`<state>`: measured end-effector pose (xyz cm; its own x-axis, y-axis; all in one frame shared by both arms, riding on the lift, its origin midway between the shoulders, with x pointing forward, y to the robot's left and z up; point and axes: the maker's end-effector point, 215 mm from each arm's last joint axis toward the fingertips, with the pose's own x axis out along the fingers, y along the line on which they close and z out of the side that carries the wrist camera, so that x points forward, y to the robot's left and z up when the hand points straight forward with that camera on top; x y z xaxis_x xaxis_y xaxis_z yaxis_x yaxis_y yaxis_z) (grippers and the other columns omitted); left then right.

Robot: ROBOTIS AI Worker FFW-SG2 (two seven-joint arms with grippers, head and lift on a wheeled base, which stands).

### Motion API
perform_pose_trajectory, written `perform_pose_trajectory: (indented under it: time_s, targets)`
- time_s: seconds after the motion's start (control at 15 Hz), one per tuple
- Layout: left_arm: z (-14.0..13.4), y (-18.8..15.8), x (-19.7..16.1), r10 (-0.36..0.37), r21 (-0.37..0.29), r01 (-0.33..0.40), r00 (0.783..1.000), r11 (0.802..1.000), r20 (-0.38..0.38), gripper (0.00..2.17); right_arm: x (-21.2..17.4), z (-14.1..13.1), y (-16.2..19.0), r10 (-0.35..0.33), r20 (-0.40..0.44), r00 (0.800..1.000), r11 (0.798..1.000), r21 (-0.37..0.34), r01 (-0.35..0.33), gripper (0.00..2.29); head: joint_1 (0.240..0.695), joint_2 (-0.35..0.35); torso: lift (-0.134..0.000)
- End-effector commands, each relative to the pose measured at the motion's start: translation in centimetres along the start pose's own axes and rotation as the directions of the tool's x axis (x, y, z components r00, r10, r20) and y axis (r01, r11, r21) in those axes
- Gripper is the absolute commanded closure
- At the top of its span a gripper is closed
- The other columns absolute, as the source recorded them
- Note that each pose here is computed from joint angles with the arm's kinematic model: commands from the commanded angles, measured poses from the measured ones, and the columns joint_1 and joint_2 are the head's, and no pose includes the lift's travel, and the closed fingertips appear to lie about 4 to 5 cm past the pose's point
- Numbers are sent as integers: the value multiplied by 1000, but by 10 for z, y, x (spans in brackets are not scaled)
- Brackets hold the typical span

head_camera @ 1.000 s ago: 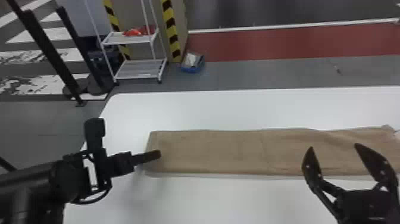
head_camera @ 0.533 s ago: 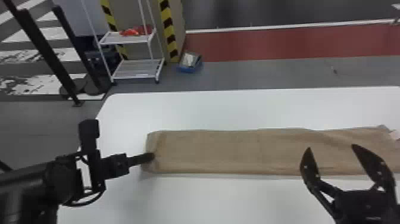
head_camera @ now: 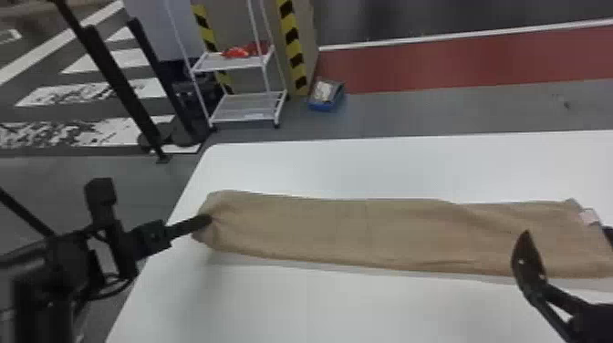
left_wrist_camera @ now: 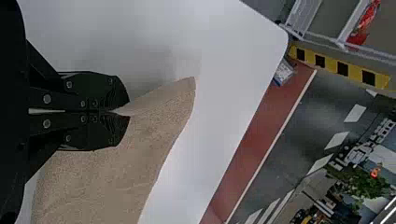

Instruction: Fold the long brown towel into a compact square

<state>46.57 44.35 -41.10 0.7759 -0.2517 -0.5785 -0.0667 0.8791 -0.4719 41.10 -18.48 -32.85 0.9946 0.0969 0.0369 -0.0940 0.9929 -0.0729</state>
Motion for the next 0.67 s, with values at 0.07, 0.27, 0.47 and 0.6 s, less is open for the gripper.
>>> perform_pose_trajectory:
  time_s: [0.07,0.27,0.47,0.6]
  targets:
    - [36,22,-17,34,-9,-34,998,999,50,2142,-1,0,-1,-6,0,1000,1000,3,6,130,695,338,-125]
    - [17,-52,-16,-58,-25,58,998,998,-18,2142,-2,0,-4,-9,-2,1000,1000,-1,9,130,695,350,-125]
    - [-5,-161,1,-124,126,134,989,983,-83,2142,-5,-1,-3,-9,-4,1000,1000,-2,9,130,695,254,-125]
    - [-19,-221,15,-147,228,173,981,958,-129,2142,-7,0,-3,-10,-4,1000,1000,-7,10,130,695,184,-125]
